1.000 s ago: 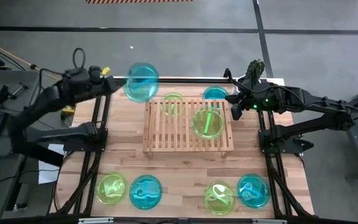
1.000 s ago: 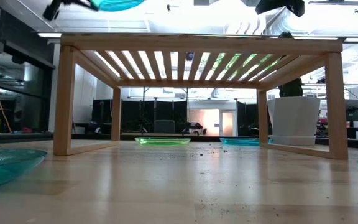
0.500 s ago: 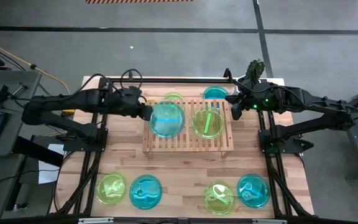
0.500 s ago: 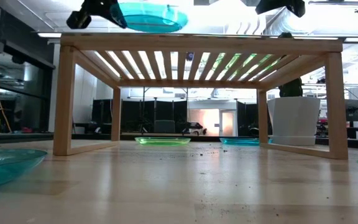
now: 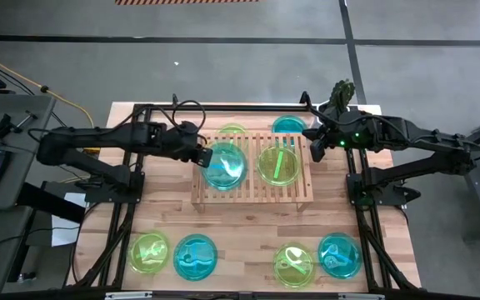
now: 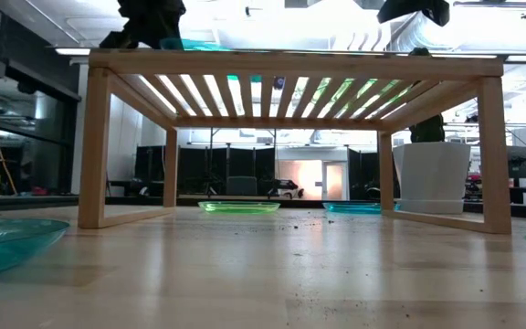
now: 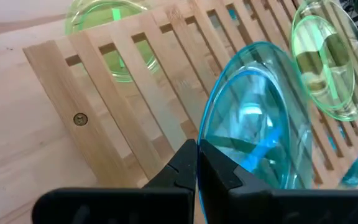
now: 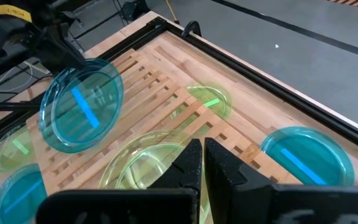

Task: Place and stack plates onto a shelf
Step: Put the blue plate on the shelf, then stack the blue plate on top of the other blue plate on the shelf

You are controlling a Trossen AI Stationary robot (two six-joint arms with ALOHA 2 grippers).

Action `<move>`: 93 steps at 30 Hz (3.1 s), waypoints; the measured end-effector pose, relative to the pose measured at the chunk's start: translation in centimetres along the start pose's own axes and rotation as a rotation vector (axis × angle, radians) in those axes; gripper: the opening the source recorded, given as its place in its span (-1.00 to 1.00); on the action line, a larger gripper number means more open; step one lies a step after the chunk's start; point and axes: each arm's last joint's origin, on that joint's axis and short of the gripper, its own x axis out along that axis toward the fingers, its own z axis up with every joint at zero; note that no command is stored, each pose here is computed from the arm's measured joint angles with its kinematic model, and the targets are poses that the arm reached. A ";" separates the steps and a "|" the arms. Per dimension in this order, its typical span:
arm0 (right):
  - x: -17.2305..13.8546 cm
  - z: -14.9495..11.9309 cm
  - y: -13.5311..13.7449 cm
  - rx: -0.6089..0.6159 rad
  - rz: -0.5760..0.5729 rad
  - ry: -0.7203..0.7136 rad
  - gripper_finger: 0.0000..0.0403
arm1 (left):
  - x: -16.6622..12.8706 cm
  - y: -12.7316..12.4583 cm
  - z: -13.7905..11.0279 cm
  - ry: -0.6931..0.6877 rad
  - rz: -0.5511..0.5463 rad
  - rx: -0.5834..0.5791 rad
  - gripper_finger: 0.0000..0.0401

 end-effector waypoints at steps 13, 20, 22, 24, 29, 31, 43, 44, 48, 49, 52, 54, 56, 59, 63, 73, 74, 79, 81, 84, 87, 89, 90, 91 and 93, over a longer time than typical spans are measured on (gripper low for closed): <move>0.0 -0.1 0.0 -0.003 -0.004 0.008 -1.00 | 0.9 -0.2 0.1 -0.040 0.042 0.027 -1.00; 0.0 -0.1 0.0 0.000 -0.004 0.007 -1.00 | 0.9 -0.4 0.2 -0.048 0.023 0.070 -0.99; 0.0 -0.1 0.0 0.000 -0.005 0.007 -1.00 | 0.8 0.0 0.1 -0.041 0.059 0.082 -0.97; 0.0 -0.1 0.0 0.000 -0.005 0.007 -1.00 | 0.6 0.4 0.3 -0.041 0.084 0.080 -0.91; 0.0 -0.1 0.0 0.000 -0.004 0.007 -1.00 | -0.1 0.8 0.7 -0.062 0.070 0.080 -0.70; 0.0 -0.1 0.0 0.001 -0.004 0.007 -1.00 | -0.3 0.8 0.8 -0.063 0.055 0.083 -0.61; -5.1 2.2 1.1 0.112 0.359 0.132 -1.00 | -9.6 3.7 3.1 -0.452 -0.145 0.100 -0.38; -5.6 2.0 1.2 0.140 0.376 0.196 -1.00 | -10.1 4.0 2.9 -0.481 -0.177 0.096 -0.38; -7.0 -0.2 1.7 0.228 0.361 0.493 -1.00 | -11.1 5.0 1.8 -0.557 -0.305 0.079 -0.39; -7.1 -0.8 2.0 0.245 0.343 0.556 -1.00 | -11.0 5.2 1.6 -0.569 -0.328 0.075 -0.39; -7.3 -3.4 2.9 0.268 0.298 0.731 -0.99 | -10.6 5.5 0.8 -0.586 -0.378 0.061 -0.38; -7.0 -5.7 3.8 0.269 0.269 0.834 -0.95 | -10.1 5.6 0.5 -0.587 -0.400 0.052 -0.38; -6.6 -8.4 4.5 0.260 0.239 0.924 -0.86 | -9.6 5.6 0.3 -0.582 -0.405 0.048 -0.38; -5.8 -12.6 5.8 0.265 0.255 1.009 -0.64 | -9.2 5.5 0.2 -0.573 -0.425 0.052 -0.39; -4.7 -17.5 7.0 0.317 0.345 1.063 -0.31 | -9.1 5.4 0.2 -0.559 -0.432 0.059 -0.39; -2.0 -25.4 3.8 0.262 0.209 1.073 -0.02 | -9.5 5.6 0.1 -0.568 -0.443 0.055 -0.38; -1.9 -25.3 3.8 0.264 0.209 1.056 -0.03 | -9.5 5.6 0.1 -0.569 -0.444 0.055 -0.38; -2.0 -24.9 3.7 0.131 0.117 1.021 -0.09 | -9.6 5.7 0.1 -0.570 -0.446 0.054 -0.38; -1.7 -25.5 3.6 0.045 0.085 1.027 -0.10 | -9.6 5.7 0.1 -0.570 -0.446 0.054 -0.38; -1.1 -26.4 4.2 -0.044 0.083 1.023 -0.10 | -9.6 5.7 0.1 -0.570 -0.446 0.054 -0.38; -0.4 -27.5 4.4 -0.133 0.048 1.032 -0.10 | -9.6 5.6 0.1 -0.561 -0.456 0.059 -0.38; 0.0 -28.2 4.6 -0.172 0.027 1.035 -0.10 | -9.6 5.6 0.1 -0.560 -0.456 0.060 -0.38; 0.2 -28.4 4.7 -0.186 0.025 1.035 -0.10 | -9.6 5.6 0.1 -0.560 -0.456 0.060 -0.38; 0.4 -28.7 4.8 -0.197 0.024 1.036 -0.10 | -9.6 5.6 0.1 -0.560 -0.457 0.060 -0.38; 0.6 -29.1 5.0 -0.207 0.010 1.037 -0.10 | -9.6 5.6 0.1 -0.560 -0.457 0.059 -0.38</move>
